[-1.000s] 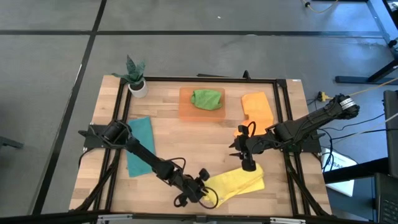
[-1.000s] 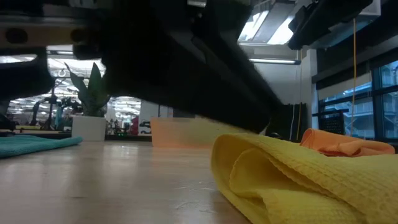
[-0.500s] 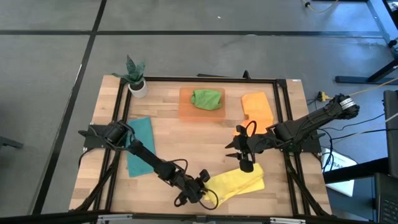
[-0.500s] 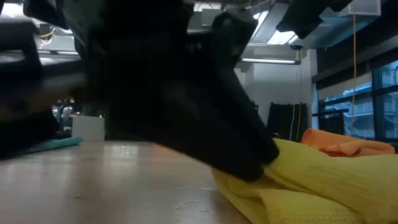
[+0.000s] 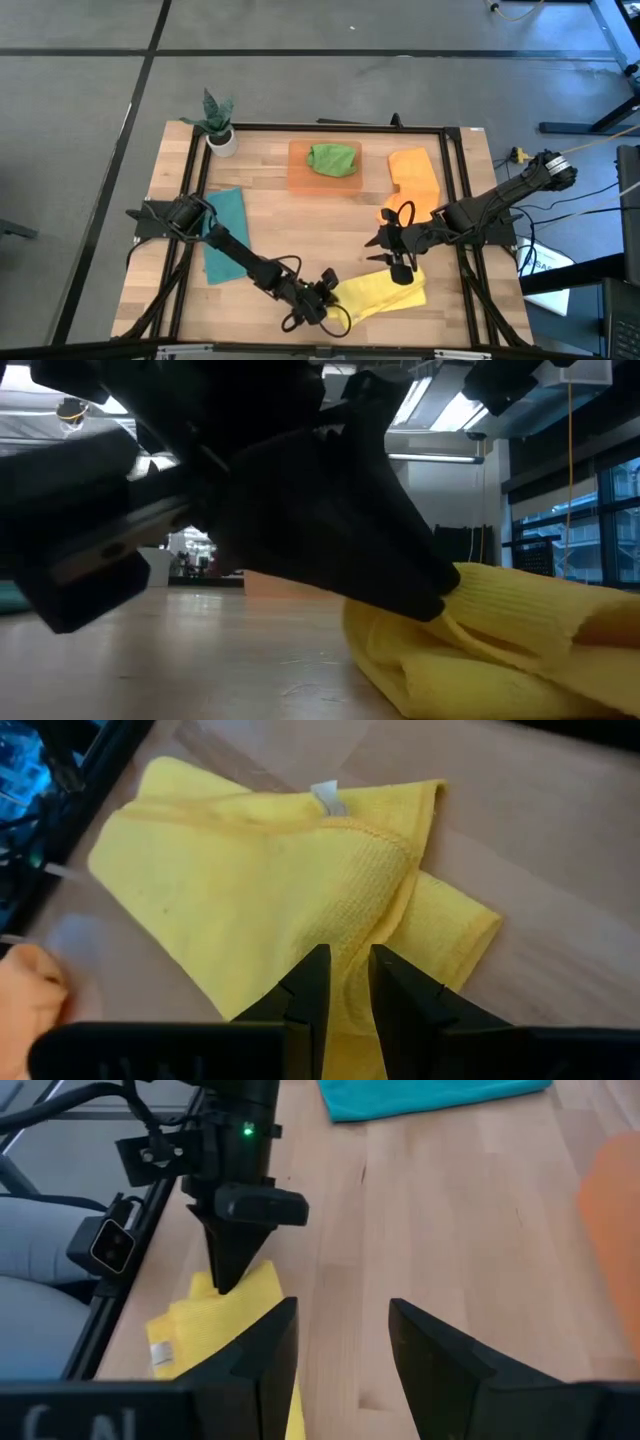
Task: Roll microfiber towels into tight, uniform cylinder then place into a basket
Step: Fold the yellow microfiber cloth
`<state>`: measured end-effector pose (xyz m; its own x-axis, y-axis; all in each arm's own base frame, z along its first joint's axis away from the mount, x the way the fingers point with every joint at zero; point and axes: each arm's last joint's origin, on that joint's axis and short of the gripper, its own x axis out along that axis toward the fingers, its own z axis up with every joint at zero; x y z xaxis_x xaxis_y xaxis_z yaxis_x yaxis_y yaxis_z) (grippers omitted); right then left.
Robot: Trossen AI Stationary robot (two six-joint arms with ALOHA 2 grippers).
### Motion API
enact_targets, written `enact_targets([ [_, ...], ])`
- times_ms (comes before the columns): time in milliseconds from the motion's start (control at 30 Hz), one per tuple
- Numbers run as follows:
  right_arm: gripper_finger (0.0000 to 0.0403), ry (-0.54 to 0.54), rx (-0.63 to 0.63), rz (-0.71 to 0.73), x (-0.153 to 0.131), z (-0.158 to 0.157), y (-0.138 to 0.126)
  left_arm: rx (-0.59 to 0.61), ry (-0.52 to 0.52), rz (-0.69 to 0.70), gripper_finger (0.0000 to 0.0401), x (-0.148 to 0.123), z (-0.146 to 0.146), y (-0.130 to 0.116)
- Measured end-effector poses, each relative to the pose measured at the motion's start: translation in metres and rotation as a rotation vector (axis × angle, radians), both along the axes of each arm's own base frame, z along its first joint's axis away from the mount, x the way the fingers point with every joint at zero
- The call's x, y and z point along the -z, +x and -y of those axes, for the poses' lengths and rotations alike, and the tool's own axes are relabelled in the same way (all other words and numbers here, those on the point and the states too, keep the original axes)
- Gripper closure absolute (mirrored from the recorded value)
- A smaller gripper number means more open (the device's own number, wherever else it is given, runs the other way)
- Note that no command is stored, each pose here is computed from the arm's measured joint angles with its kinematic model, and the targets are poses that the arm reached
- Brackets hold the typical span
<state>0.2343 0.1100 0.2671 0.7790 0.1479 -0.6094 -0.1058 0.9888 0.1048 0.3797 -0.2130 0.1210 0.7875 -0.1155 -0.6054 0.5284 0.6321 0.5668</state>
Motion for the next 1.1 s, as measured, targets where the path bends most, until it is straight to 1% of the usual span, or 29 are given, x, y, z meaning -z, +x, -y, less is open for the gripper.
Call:
enact_targets([
  [167, 0.0244, 0.0, 0.0, 0.0, 0.0, 0.0, 0.0, 0.013, 0.027, -0.007, 0.0337, 0.004, 0.0, 0.0],
  [267, 0.0243, -0.001, 0.0, 0.0, 0.0, 0.0, 0.0, 0.032, 0.062, -0.022, 0.0337, 0.013, 0.001, 0.0],
  [333, 0.0244, -0.001, 0.0, 0.0, 0.0, 0.0, 0.0, 0.041, 0.083, -0.011, 0.0337, 0.013, 0.002, 0.0],
  [433, 0.0244, -0.001, 0.0, 0.0, 0.0, 0.0, 0.0, 0.007, 0.113, 0.012, 0.0337, 0.012, 0.002, 0.0],
  [600, 0.0244, -0.001, 0.0, 0.0, 0.0, 0.0, 0.0, -0.006, 0.117, 0.027, 0.0339, 0.012, 0.001, 0.002],
  [733, 0.0244, -0.001, 0.0, 0.0, 0.0, 0.0, 0.0, -0.031, 0.125, 0.024, 0.0355, 0.013, -0.001, 0.002],
  [900, 0.0244, -0.001, 0.0, 0.0, 0.0, 0.0, 0.0, -0.07, 0.163, 0.038, 0.0391, 0.012, -0.002, 0.002],
  [967, 0.0244, -0.001, 0.0, 0.0, 0.0, 0.0, 0.0, -0.082, 0.156, 0.036, 0.0398, 0.013, -0.003, 0.002],
  [1100, 0.0244, -0.001, 0.0, 0.0, 0.0, 0.0, 0.0, -0.121, 0.118, 0.024, 0.04, 0.009, -0.004, 0.0],
])
